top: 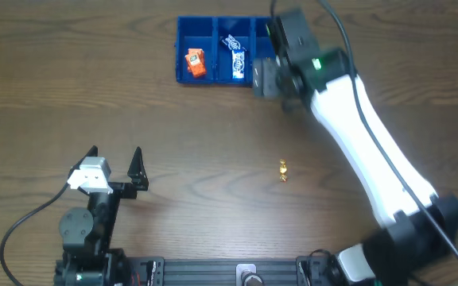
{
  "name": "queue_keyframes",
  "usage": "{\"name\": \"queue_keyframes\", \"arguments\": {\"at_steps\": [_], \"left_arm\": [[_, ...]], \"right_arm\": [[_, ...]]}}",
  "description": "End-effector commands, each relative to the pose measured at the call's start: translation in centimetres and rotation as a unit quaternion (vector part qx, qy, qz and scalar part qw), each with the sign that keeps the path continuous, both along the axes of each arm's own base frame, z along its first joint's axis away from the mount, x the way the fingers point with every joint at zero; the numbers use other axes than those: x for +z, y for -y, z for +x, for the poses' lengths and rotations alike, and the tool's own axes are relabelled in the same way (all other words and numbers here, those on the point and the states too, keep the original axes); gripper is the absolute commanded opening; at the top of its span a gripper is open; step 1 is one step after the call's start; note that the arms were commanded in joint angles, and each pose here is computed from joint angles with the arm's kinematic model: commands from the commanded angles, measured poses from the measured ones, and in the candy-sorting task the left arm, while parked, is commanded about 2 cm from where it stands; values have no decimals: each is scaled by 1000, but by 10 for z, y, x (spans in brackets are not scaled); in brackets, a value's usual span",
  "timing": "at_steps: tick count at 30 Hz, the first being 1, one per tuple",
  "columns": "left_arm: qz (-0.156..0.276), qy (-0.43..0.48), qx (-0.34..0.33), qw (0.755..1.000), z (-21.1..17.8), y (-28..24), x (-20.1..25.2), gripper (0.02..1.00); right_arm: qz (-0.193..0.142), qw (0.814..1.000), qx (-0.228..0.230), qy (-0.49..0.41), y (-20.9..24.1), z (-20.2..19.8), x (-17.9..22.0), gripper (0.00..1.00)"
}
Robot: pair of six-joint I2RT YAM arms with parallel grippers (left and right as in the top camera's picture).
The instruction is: Sort Candies Into Trays
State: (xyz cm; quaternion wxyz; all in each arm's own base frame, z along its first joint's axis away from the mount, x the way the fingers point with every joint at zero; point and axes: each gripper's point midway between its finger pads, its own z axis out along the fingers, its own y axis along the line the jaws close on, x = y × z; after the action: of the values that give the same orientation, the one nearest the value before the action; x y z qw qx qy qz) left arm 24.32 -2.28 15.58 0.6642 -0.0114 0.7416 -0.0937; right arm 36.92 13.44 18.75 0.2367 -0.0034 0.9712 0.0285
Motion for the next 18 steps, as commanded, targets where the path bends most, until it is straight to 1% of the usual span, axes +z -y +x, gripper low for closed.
{"name": "queue_keyframes", "arguments": {"at_steps": [1,4,6,9,14,18], "left_arm": [[1,-22,-8,1000,-1,2,-17,998],[1,-22,-8,1000,-1,2,-17,996],[1,-22,-8,1000,-1,2,-17,998],[1,-22,-8,1000,-1,2,-17,996],[1,-22,-8,1000,-1,2,-17,998],[1,-22,-8,1000,-1,2,-17,998]], "right_arm": [[-16,994,-39,-102,20,-83,-70,978],[-20,987,-36,-154,23,-116,-108,987],[-24,984,-37,-173,25,-125,-127,985],[-29,982,-37,-185,25,-127,-141,967],[-29,982,-37,-186,20,-117,-157,932],[-44,977,-36,-206,22,-118,-174,910]]}}
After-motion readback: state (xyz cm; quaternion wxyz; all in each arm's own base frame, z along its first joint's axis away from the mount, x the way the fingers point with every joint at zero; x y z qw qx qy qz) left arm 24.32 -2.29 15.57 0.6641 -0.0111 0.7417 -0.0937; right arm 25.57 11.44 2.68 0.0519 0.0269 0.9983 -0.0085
